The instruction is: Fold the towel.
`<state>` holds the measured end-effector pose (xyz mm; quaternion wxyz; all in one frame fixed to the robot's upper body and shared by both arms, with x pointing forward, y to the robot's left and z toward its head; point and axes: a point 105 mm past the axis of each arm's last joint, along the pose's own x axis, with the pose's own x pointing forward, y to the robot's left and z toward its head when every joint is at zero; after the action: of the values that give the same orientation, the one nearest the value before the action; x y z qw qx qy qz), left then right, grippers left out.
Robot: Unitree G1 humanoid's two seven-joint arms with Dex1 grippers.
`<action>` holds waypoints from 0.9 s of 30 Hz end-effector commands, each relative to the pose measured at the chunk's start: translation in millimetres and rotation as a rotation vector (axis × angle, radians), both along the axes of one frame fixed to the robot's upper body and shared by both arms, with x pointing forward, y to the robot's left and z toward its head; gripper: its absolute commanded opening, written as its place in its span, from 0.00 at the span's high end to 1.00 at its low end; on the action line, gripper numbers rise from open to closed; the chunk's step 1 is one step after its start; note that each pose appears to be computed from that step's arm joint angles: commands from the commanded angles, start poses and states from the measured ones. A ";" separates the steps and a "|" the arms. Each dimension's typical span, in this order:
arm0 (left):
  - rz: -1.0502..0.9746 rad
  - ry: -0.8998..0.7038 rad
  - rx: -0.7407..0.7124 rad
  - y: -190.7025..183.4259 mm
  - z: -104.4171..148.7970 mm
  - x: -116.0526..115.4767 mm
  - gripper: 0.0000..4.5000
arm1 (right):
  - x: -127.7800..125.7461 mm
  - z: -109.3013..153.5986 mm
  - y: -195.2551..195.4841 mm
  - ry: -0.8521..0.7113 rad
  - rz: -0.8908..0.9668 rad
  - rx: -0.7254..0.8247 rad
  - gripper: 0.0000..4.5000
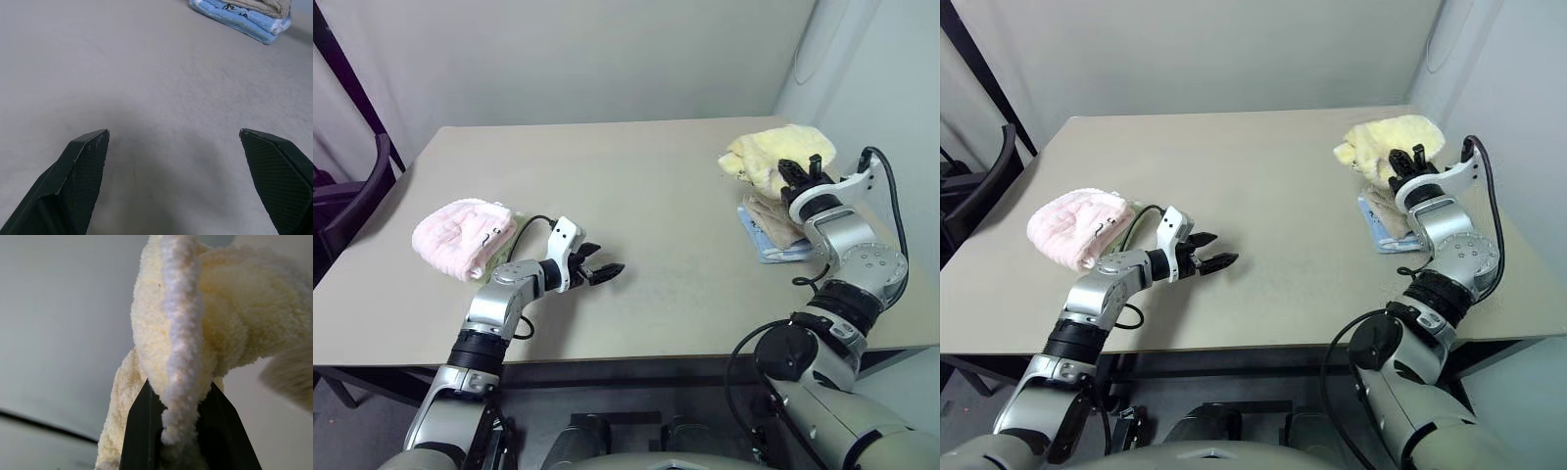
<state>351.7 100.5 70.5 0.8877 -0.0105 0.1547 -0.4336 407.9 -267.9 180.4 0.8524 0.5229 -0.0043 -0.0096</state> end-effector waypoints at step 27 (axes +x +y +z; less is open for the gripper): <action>0.019 -0.036 0.002 1.8 0.9 1.5 0.00 | -16.9 -41.2 -43.7 0.234 -0.210 0.115 1.00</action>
<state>348.9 103.0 58.0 0.8916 -0.0087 0.1664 -0.4211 390.5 -310.9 137.9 0.8093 0.5658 0.0428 -0.1515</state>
